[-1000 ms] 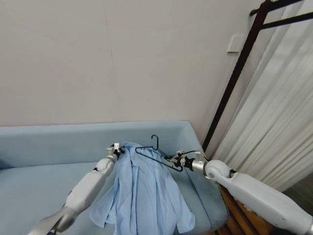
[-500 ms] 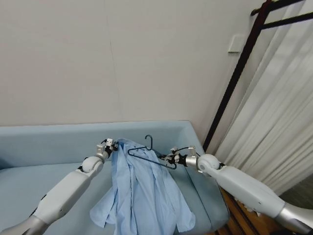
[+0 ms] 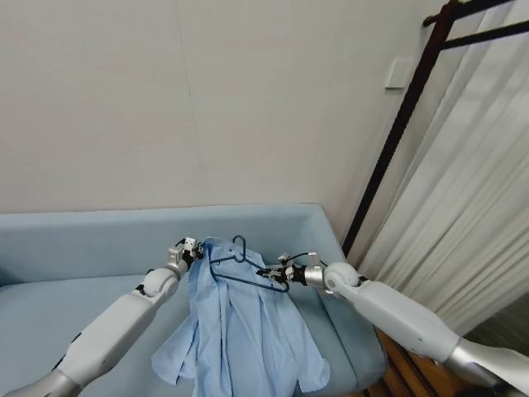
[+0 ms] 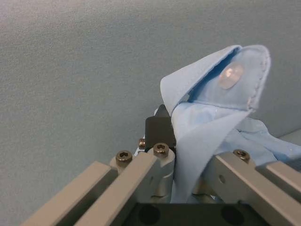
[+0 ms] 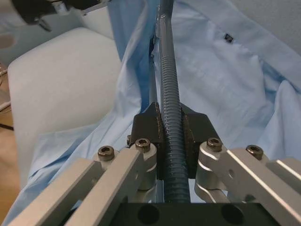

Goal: Pick up the clothes from the sofa and hang them on the clothes hanger.

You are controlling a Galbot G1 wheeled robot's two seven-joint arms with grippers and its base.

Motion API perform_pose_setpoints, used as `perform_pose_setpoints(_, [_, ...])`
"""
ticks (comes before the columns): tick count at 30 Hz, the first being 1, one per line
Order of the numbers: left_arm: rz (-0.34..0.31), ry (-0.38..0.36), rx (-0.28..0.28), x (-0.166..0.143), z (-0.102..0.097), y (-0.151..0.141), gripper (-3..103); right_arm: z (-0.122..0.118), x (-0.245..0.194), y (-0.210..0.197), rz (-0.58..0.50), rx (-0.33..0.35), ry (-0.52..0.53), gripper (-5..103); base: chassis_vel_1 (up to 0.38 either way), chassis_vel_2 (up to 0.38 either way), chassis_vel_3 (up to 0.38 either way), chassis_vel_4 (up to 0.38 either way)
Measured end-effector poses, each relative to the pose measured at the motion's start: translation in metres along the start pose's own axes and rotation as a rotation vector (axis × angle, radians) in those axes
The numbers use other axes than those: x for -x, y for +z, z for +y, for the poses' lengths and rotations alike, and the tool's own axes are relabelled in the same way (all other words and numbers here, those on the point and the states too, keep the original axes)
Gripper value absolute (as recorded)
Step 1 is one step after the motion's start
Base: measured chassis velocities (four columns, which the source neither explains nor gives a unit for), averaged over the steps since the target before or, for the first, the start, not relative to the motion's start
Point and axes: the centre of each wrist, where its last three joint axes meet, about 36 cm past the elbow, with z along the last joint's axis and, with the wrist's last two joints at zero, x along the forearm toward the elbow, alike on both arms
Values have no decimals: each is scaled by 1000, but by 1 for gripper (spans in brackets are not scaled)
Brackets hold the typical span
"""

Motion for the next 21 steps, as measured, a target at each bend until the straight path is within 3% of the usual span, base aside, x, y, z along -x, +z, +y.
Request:
perform_pose_setpoints(4, [6,3,5,-13,-2,3,0,-8,22,-6,-15,4,6,8,0,0,0,0])
perform_pose_setpoints(9, [5,11,9,-23,-5,2,0,3,49,-8,-6,0,-33,8,0,0,0,0])
perform_pose_setpoints(15, [-12,20,3,-30,-12,-10,0,12,78,5,11,7,-55,8,0,0,0,0])
perform_pose_setpoints(21, [2,16,-7,-41,-25,-5,0,5,91,17,17,10,-35,8,0,0,0,0])
